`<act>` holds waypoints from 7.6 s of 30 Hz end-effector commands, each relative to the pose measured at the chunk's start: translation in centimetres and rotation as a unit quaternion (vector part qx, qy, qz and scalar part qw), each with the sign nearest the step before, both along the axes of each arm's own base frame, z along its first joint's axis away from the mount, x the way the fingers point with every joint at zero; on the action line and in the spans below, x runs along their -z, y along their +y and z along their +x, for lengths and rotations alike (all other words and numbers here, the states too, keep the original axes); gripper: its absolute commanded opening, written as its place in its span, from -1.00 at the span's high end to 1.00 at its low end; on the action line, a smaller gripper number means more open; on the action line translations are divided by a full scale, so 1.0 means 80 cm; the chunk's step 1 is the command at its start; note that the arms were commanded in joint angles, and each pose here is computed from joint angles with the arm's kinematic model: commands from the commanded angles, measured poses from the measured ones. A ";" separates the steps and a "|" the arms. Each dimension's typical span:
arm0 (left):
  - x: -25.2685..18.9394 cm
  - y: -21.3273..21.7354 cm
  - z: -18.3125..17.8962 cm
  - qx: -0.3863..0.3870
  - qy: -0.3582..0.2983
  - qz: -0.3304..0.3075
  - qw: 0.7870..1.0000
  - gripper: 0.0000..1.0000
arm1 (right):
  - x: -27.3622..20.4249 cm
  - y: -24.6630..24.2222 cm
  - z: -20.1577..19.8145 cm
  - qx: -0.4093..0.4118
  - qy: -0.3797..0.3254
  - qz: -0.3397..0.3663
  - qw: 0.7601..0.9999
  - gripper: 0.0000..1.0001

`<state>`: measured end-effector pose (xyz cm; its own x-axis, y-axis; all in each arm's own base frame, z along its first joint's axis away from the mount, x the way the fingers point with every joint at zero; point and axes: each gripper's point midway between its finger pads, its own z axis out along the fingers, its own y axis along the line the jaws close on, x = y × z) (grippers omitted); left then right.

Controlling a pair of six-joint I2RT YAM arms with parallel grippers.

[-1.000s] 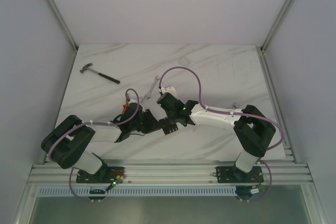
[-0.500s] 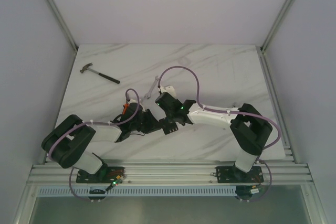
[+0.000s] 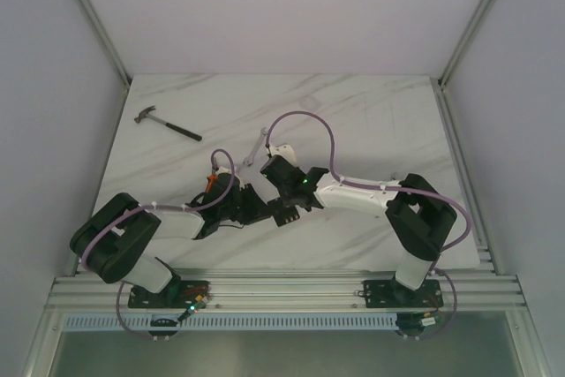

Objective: Snap on the fuse box
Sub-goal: Install the fuse at the fuse box base.

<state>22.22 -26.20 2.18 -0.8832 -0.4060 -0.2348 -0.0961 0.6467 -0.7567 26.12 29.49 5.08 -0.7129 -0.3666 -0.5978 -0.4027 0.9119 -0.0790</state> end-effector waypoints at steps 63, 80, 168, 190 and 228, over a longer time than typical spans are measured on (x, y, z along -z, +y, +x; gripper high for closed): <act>0.003 0.004 0.001 -0.008 0.001 0.005 1.000 0.37 | -0.025 0.025 0.000 -0.025 -0.016 0.018 0.999 0.38; -0.001 0.006 0.005 -0.010 -0.005 0.010 1.000 0.37 | -0.032 0.024 0.008 -0.109 0.037 0.018 0.993 0.43; -0.016 -0.004 0.039 0.000 -0.033 0.046 0.998 0.19 | 0.001 0.007 0.034 -0.060 0.093 -0.007 0.994 0.51; 0.009 0.003 0.026 0.002 -0.002 0.063 0.998 0.28 | 0.018 -0.003 0.028 -0.048 0.117 -0.017 0.992 0.87; 0.020 0.002 0.033 0.006 0.008 0.103 0.995 0.41 | 0.020 -0.006 0.017 -0.048 0.152 0.027 0.987 1.00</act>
<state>25.97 -27.14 2.27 -0.8761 -0.3664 -0.3133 -0.0675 0.7367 -0.6729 28.85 29.70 4.16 -0.8066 -0.4083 -0.4274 -0.4893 0.8669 0.0952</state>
